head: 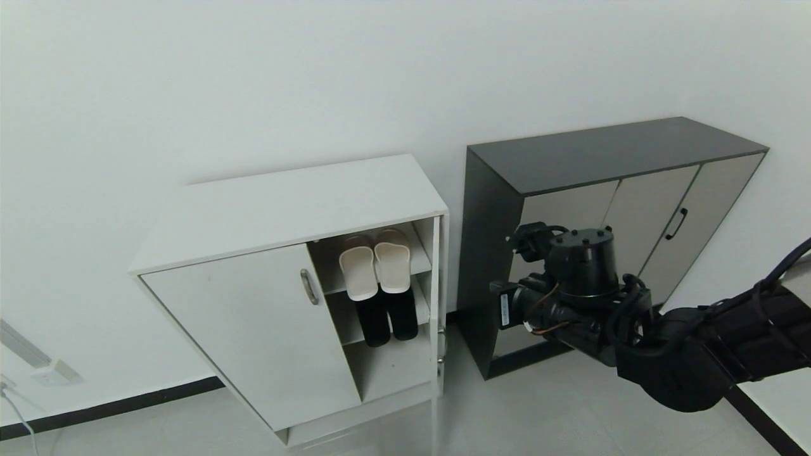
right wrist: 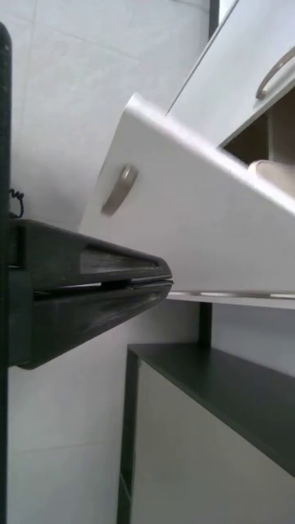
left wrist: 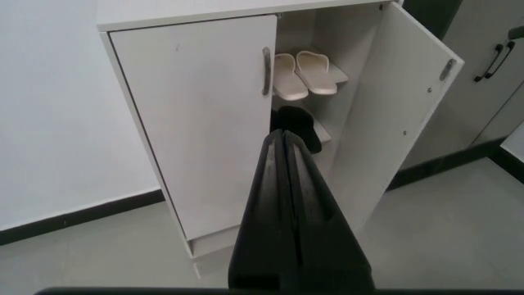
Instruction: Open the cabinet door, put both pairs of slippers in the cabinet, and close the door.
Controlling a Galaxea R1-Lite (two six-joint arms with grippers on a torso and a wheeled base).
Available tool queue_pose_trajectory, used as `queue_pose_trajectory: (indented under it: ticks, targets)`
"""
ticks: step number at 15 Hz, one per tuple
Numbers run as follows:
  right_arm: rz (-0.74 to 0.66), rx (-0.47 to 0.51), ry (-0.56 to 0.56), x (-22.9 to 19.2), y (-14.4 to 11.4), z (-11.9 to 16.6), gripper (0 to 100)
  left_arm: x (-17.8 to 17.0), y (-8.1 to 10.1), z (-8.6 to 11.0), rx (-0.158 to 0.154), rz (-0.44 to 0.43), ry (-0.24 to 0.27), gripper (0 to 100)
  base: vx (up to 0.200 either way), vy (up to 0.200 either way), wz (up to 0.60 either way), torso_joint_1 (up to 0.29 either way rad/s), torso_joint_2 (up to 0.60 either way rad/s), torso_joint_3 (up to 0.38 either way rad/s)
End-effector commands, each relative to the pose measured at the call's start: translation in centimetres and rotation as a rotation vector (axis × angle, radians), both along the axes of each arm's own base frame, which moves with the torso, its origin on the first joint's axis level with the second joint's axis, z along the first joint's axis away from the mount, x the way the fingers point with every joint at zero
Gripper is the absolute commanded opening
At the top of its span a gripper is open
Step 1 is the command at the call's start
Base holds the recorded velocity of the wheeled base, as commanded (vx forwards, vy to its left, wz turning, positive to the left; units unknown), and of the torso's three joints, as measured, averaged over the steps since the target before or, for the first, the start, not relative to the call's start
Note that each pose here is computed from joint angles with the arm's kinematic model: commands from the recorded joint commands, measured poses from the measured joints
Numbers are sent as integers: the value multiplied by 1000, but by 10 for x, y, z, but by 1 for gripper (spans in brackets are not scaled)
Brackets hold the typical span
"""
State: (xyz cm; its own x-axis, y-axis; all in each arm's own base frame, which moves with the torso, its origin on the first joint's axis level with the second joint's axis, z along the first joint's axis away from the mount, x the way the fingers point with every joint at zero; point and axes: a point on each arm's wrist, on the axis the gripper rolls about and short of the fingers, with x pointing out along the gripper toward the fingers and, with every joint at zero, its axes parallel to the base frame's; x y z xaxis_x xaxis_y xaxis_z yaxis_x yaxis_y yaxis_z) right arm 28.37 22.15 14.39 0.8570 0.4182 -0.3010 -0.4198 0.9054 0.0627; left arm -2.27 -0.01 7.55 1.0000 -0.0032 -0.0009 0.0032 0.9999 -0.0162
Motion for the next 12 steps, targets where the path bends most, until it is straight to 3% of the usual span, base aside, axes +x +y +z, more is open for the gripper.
queue_pose_trajectory:
  ticks: [1,5,12]
  targets:
    - [3,-6,0,-1,0,-1,0,0,0,0,-1,0,1,0,0,0,0,0,0,0]
    - [15,-21,-10,-3,2,0,0,0,0,0,-1,0,1,0,0,0,0,0,0,0]
    - [19,-8,-22,-5,2,5,0,0,0,0,-1,0,1,0,0,0,600,2,2,4]
